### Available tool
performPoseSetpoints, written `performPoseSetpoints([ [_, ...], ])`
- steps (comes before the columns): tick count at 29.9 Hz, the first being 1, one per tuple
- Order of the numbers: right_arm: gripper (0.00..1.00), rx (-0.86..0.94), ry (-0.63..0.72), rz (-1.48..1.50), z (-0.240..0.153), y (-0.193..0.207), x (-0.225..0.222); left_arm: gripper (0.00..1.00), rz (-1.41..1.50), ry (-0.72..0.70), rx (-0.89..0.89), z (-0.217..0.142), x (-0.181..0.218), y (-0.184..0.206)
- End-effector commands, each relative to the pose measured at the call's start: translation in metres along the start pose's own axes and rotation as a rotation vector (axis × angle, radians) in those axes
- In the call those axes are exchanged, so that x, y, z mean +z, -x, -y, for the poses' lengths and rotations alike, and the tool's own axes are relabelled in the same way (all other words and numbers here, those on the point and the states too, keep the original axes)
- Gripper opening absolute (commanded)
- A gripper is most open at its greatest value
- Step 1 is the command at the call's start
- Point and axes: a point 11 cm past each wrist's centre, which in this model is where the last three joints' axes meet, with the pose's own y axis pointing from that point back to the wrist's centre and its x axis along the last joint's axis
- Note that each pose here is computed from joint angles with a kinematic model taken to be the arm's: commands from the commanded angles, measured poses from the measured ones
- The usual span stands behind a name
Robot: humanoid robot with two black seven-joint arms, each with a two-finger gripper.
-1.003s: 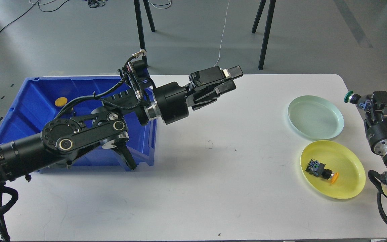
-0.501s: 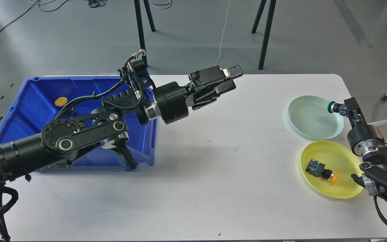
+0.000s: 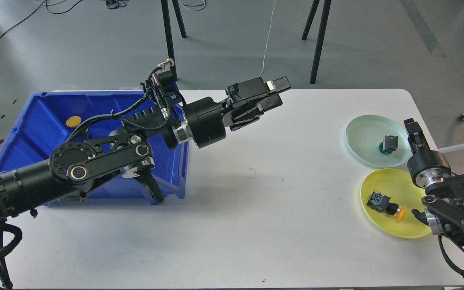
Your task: Pass button and place on color plate
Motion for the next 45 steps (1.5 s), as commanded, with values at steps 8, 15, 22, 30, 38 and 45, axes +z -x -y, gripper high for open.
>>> performPoseSetpoints([
  [8, 0.5, -0.003, -0.036, 0.046, 0.005, 0.005, -0.019, 0.7, -0.001, 0.0, 0.003, 0.0, 0.0, 0.0],
  [15, 0.61, -0.078, -0.418, 0.332, -0.021, -0.002, -0.138, 0.81, -0.165, 0.045, 0.132, -0.004, 0.004, -0.022],
  [22, 0.66, -0.446, -0.599, 0.788, -0.063, 0.005, -0.205, 0.87, -0.381, 0.103, 0.307, -0.055, -0.009, -0.038],
  [30, 0.96, -0.789, -0.615, 1.156, -0.084, -0.001, -0.188, 0.93, -0.479, 0.195, 0.214, -0.111, 0.01, -0.034],
  [38, 0.99, -0.695, -0.701, 1.178, -0.079, -0.034, -0.193, 0.94, -0.509, 0.35, 0.33, -0.13, 0.022, -0.054],
  [45, 0.99, -0.69, -0.706, 1.201, -0.078, -0.031, -0.193, 0.94, -0.568, 0.429, 0.471, -0.146, 0.013, -0.078],
])
